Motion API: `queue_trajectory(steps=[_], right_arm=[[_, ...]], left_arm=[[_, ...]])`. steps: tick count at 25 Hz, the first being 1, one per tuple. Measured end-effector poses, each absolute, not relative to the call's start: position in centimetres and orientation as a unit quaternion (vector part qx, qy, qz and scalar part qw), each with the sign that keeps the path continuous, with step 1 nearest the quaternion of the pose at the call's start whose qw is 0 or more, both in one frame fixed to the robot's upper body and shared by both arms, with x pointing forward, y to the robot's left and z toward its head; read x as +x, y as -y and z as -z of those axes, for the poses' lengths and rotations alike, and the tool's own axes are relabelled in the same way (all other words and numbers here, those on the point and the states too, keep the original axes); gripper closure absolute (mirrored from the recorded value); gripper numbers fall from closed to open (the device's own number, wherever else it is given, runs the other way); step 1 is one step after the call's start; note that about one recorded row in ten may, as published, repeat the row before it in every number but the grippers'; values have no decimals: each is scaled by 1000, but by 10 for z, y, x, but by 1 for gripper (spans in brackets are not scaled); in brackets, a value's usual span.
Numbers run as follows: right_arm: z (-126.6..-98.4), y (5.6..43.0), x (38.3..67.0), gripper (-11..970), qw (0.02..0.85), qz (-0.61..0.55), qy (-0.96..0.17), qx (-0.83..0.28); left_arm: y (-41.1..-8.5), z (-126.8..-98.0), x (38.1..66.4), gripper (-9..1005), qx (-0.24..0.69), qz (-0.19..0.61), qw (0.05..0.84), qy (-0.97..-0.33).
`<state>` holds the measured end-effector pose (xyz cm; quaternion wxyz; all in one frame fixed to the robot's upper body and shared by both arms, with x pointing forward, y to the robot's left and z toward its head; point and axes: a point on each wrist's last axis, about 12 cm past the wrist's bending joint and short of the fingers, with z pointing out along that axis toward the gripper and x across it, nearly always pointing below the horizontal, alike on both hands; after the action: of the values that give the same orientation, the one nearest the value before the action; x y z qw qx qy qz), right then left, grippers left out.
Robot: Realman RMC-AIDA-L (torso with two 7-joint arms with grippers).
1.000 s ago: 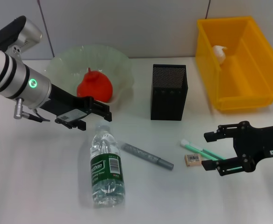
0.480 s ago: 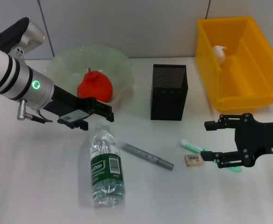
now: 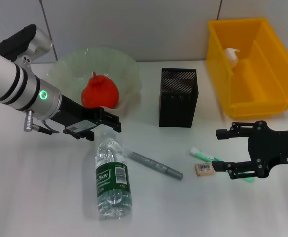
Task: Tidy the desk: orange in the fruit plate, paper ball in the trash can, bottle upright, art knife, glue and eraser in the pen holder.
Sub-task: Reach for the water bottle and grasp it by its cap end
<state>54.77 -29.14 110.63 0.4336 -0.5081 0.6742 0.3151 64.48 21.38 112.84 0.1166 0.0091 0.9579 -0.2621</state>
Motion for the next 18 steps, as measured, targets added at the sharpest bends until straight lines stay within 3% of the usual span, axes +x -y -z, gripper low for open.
queue_trajectory(steps=[18], right_arm=[[-1105,291,547,189,430,-315,-674,-511]], left_arm=[[-205,-1119,644,232,2,266,118,-957]])
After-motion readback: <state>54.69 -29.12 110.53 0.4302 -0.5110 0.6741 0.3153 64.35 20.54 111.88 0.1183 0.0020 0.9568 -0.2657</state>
